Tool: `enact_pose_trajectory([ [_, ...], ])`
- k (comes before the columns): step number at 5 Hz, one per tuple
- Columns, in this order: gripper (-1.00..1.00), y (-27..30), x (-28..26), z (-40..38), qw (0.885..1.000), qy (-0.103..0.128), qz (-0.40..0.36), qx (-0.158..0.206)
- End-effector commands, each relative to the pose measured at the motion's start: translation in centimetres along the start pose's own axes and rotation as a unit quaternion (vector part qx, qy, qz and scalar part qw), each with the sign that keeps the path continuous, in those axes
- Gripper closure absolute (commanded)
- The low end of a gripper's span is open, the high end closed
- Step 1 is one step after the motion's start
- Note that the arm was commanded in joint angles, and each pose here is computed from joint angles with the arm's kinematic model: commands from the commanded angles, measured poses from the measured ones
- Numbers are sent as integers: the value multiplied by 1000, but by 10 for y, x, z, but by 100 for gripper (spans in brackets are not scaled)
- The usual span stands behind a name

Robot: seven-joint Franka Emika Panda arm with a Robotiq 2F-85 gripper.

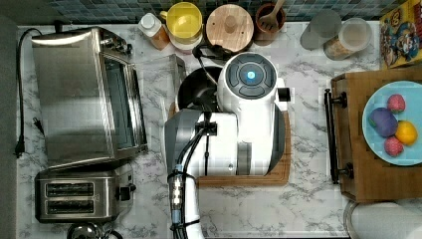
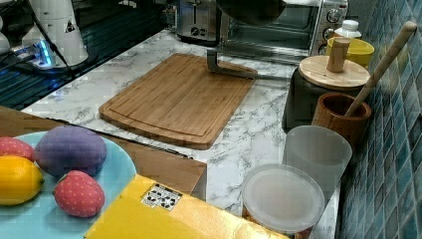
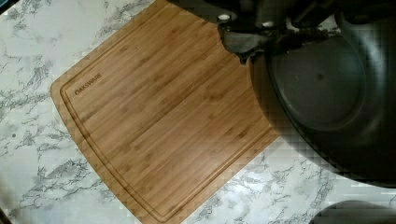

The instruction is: Put the bowl in the oven.

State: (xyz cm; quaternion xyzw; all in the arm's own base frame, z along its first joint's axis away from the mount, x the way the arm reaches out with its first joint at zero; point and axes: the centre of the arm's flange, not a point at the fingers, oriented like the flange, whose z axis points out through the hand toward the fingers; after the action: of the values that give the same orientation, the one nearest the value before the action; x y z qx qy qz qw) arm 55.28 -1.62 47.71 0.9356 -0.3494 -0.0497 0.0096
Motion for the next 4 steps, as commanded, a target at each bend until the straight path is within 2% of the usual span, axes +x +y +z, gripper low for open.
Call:
enact_pose_trajectory([
  [1, 100, -8, 1, 0, 1000, 10, -25, 8],
  [2, 100, -24, 9, -12, 997, 24, -53, 57],
  [3, 100, -59, 5, -21, 986, 40, -145, 73],
  [4, 100, -84, -8, -24, 969, 55, -220, 99],
])
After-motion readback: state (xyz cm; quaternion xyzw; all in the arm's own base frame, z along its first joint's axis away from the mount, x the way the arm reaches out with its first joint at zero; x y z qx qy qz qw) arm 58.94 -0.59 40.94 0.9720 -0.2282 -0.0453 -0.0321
